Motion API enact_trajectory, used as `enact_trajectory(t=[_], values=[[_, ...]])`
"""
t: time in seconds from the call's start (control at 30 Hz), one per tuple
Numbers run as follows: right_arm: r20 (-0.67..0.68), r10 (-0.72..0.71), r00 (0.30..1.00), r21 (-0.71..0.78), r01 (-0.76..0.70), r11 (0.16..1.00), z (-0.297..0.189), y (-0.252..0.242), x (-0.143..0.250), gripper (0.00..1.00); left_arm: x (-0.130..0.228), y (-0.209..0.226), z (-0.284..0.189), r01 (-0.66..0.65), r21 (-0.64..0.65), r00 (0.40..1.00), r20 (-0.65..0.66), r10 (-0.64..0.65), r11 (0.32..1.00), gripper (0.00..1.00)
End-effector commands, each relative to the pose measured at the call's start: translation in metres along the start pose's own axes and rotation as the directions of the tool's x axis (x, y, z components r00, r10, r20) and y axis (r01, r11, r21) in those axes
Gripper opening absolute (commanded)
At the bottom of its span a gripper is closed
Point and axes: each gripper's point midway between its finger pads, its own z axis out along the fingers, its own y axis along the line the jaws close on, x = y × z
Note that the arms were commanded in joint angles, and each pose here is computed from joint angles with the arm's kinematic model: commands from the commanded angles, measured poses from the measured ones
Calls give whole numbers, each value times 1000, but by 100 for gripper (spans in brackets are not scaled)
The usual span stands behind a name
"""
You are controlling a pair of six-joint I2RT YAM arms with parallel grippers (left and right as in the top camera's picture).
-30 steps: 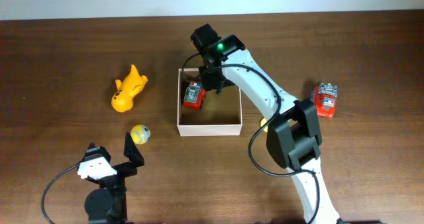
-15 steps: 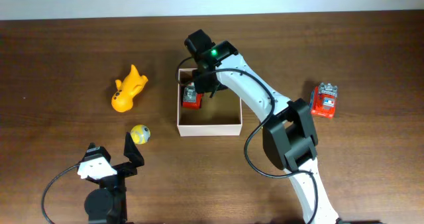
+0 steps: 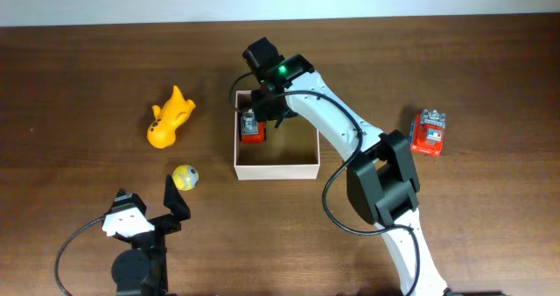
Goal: Pack container
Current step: 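Raise the right gripper out of the box and move right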
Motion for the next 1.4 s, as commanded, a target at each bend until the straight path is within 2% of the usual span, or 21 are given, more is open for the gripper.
enact_trajectory(t=[0.0, 0.47, 0.67, 0.87, 1.07, 1.17, 1.23, 1.37], values=[[-20, 0, 1000, -2, 0, 1000, 5, 3, 6, 50, 1, 0, 0, -19, 4, 1000, 1, 19, 1000, 99], [-56, 7, 998, 61, -3, 998, 3, -24, 10, 50, 1, 0, 0, -19, 4, 1000, 1, 19, 1000, 99], [-32, -24, 999, 55, 26, 998, -23, -29, 1, 54, 1, 0, 0, -19, 4, 1000, 1, 19, 1000, 99], [36, -33, 999, 31, 31, 999, -83, -23, -16, 59, 1, 0, 0, -19, 4, 1000, 1, 19, 1000, 99], [200, -62, 978, 20, 59, 998, -182, -27, -41, 64, 1, 0, 0, -19, 4, 1000, 1, 19, 1000, 99], [287, -35, 957, 93, 8, 996, -231, -60, -47, 70, 1, 0, 0, -19, 4, 1000, 1, 19, 1000, 99], [299, -15, 954, 147, -30, 989, -250, -90, -44, 71, 1, 0, 0, -19, 4, 1000, 1, 19, 1000, 99], [276, 17, 961, 157, -63, 986, -259, -139, -42, 75, 1, 0, 0, -19, 4, 1000, 1, 19, 1000, 99]])
